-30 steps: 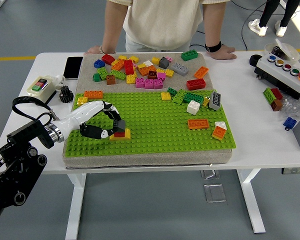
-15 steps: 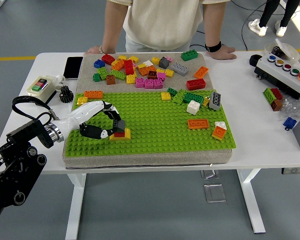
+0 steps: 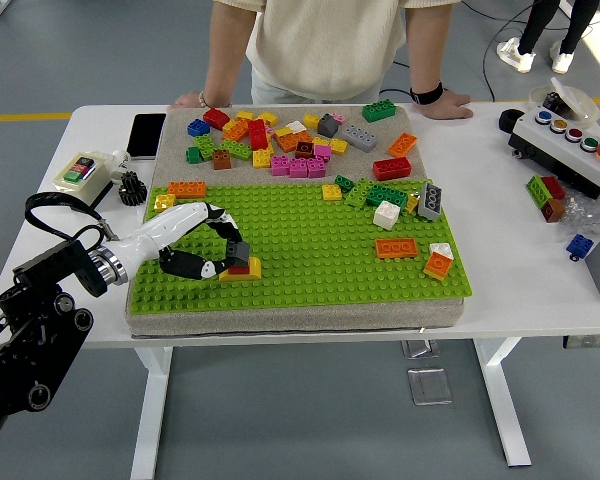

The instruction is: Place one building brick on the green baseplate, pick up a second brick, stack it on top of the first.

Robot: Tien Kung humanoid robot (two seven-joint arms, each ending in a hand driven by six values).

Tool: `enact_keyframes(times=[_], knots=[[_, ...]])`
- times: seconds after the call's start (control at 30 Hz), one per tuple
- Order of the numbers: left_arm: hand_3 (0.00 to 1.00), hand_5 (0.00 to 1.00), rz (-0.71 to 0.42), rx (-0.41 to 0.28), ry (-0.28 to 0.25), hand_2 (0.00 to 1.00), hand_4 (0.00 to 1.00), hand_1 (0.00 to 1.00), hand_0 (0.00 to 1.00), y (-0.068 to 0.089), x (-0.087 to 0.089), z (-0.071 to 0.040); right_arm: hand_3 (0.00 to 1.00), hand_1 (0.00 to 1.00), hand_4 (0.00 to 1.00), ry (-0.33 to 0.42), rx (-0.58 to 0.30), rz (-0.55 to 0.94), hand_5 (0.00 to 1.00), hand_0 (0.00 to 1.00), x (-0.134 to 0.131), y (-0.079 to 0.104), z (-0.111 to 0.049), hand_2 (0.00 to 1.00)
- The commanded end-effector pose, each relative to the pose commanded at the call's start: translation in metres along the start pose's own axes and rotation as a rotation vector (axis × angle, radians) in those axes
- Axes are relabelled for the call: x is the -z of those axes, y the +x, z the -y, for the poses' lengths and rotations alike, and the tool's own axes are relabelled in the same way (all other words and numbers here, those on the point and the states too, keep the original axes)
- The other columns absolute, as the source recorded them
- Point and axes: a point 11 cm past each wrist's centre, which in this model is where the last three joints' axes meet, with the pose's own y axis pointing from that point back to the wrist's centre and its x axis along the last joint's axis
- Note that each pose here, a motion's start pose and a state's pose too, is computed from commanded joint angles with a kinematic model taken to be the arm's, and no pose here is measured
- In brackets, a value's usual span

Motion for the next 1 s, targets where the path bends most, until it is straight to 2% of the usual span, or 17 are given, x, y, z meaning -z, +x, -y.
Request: enact_keyframes(times=[0.53,0.57,1.0], knots=[[0.553,0.041,-0.008,0.0,0.0,0.588,0.771,0.623,0.693,-0.0007,0.0004,-0.0002,0.623,0.639,0.928,-0.002,-0.002,-0.003,0.475,0.73,-0.0019,0.0001,-0.0001,0.687],[0.556,0.051,-0.008,-0.001,0.0,0.59,0.801,0.627,0.707,-0.0006,0.0003,-0.0001,0.621,0.639,0.927,-0.002,-0.002,-0.003,0.475,0.731,-0.0019,0.0001,-0.0001,0.687],[0.555,0.063,-0.012,-0.005,-0.001,0.589,0.812,0.629,0.714,0.0004,-0.0001,0.0007,0.622,0.639,0.927,-0.002,-0.002,-0.005,0.476,0.73,-0.0025,-0.0004,-0.0001,0.687]])
